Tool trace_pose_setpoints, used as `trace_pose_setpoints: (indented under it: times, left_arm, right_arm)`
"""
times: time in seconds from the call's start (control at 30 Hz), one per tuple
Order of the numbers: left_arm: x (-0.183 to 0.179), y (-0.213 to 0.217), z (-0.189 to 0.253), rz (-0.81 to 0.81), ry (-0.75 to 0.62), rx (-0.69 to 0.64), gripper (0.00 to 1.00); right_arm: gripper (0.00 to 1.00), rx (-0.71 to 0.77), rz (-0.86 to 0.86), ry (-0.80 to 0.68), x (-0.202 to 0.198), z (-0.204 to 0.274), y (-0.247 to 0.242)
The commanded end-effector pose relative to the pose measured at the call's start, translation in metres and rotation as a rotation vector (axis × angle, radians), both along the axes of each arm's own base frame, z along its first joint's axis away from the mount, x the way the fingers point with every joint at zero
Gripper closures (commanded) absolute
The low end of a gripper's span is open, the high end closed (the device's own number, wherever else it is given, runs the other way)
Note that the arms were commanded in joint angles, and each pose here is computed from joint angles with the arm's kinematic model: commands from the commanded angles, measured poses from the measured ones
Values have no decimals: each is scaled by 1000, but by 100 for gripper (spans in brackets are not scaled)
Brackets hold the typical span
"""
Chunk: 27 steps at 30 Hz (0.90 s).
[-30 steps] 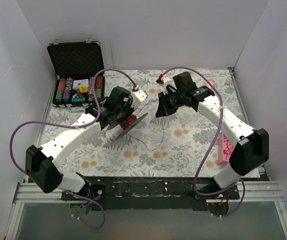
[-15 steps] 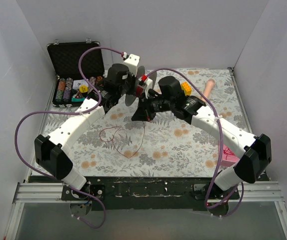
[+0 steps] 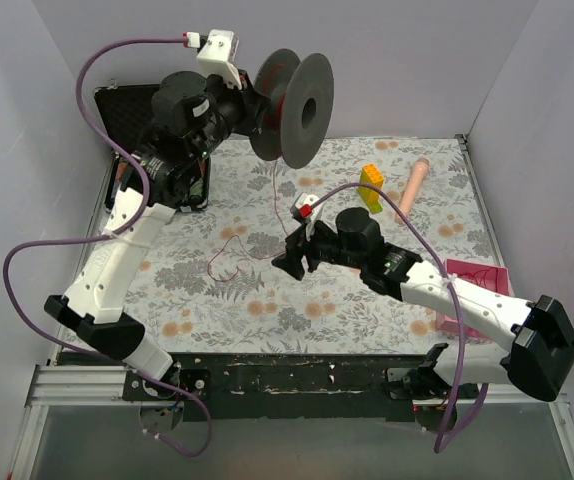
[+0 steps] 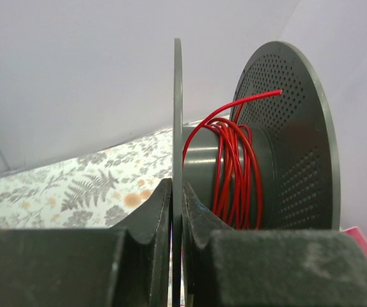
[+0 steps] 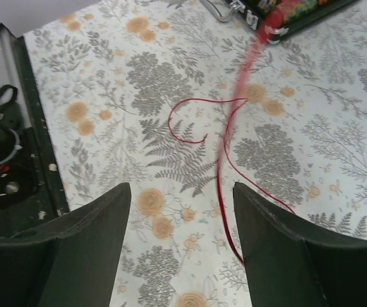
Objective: Wrap the cables
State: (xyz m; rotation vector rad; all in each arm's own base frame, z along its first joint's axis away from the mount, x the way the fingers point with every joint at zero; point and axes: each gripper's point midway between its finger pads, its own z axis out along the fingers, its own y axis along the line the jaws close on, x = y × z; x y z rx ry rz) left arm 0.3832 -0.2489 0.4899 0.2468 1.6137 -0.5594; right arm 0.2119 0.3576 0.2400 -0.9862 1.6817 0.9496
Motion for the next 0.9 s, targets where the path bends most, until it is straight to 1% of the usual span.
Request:
trace_pose_setpoints:
  times: [0.0,0.17,0.23,0.27,0.37,0.47,0.57,0.7,0.73,0.87]
  left_arm:
    - [-52,11,76,-110,-129,-108,100]
    - [-81,15,112,-183,-194,-140,100]
    - [-94,16,124,-216,-215,-156,100]
    - [-97,18,131,-221,-229,-163,100]
    - [-103,26,145,-201,-275,-160,100]
    - [-107,34,155,-178,-318,-144,100]
    - [-112,37,159,-185,-334,-136,100]
    - [-116,40,164,-182,-357,-129,100]
    - [-118,41,167,-181,-365,-132,100]
    - [-120,42,171,-185,-380,-127,100]
  right_arm:
    - [26,71,-69,-259,21,22,-10]
    - [23,47,-89,-374,32,2,-18]
    - [23,71,-102,-399,38,-6,-22]
    - [22,104,-91,-413,39,-3,-22]
    - [22,154,-29,-450,35,-1,-17]
    - [21,131,99,-494,26,-9,-2]
    - [20,33,196,-433,28,-34,13]
    - [21,-41,177,-315,55,-50,32]
    - [21,-54,193,-284,57,-57,37]
    - [22,-160,326,-175,65,-75,64]
